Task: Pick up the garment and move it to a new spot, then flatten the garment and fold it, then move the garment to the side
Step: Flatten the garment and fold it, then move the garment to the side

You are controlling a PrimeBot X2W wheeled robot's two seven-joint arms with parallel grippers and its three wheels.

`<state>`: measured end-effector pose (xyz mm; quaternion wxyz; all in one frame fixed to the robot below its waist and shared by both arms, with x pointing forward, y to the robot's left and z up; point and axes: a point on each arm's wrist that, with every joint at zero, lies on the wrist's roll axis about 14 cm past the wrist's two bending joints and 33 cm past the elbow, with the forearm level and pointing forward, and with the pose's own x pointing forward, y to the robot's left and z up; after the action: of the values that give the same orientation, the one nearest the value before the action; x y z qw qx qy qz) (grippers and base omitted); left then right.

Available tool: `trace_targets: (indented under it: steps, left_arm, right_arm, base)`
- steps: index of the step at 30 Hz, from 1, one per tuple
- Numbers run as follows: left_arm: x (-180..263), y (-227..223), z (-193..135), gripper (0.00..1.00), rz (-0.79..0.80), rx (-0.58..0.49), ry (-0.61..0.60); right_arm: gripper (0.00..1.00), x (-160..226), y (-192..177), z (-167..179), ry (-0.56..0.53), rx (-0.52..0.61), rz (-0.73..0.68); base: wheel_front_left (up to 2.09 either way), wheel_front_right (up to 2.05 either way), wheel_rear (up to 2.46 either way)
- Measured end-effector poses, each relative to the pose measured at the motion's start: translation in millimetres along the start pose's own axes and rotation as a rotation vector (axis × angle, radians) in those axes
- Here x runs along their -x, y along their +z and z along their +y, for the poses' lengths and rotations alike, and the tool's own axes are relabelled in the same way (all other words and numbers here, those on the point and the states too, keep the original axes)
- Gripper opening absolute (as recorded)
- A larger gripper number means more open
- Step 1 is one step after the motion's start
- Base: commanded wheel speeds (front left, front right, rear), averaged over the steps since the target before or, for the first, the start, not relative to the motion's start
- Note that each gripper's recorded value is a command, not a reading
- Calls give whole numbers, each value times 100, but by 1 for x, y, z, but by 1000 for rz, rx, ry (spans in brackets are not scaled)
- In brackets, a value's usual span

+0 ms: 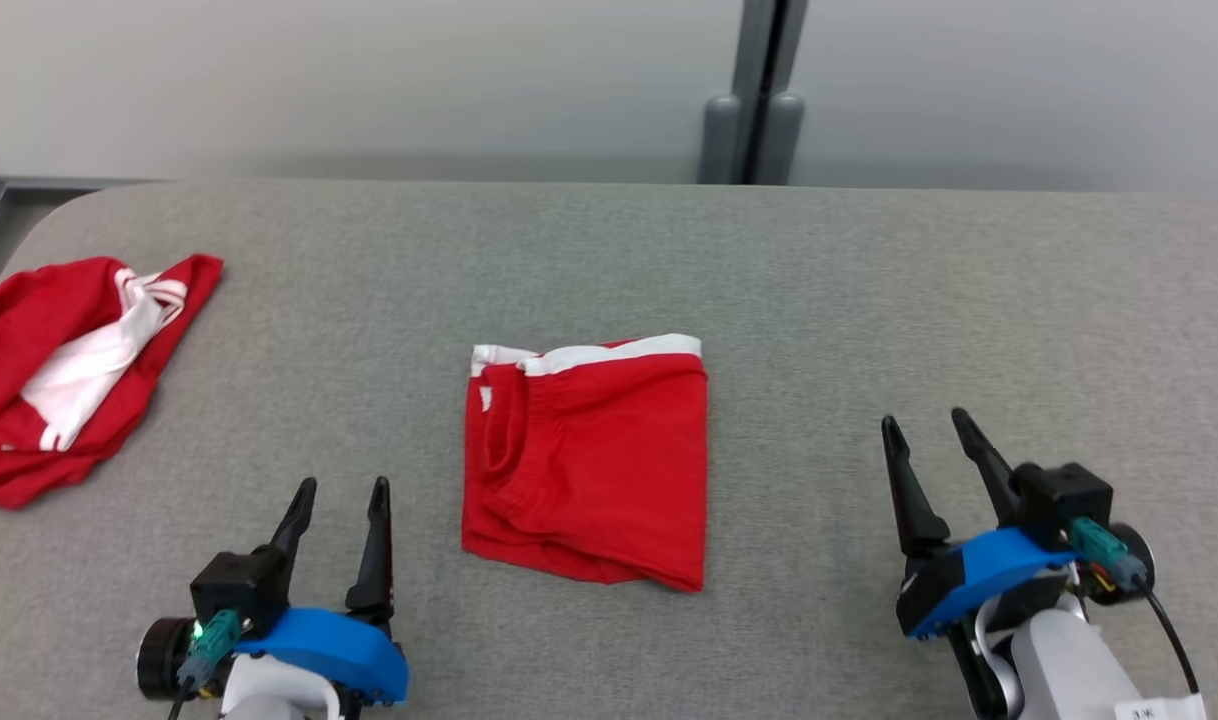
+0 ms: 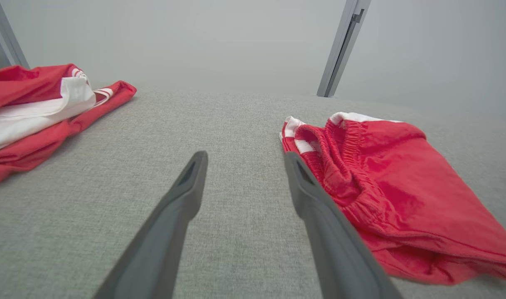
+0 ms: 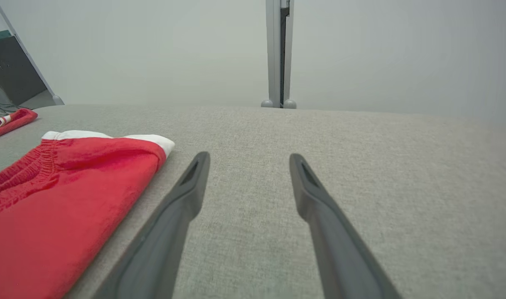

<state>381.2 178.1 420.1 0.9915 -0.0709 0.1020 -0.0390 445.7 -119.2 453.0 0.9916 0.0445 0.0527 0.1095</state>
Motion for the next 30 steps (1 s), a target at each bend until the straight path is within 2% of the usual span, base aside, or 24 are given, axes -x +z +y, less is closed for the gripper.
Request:
trace_targets:
  steps: [3,15,22,30]
  left_arm:
    - [2,-2,-4,100,4,-9,-11]
    - [18,-11,-19,100,16,-22,-34]
    - [18,-12,-21,100,20,-15,-36]
    - [18,-9,-22,100,10,-24,-54]
  right_arm:
    - [100,17,-4,-10,-32,-5,9]
    - [100,62,-15,-14,-69,-37,33]
    - [100,58,-21,-9,-53,-46,48]
    - [100,29,-25,19,40,-46,69]
  base:
    - [0,0,0]
    - [0,0,0]
    - [0,0,0]
    - [0,0,0]
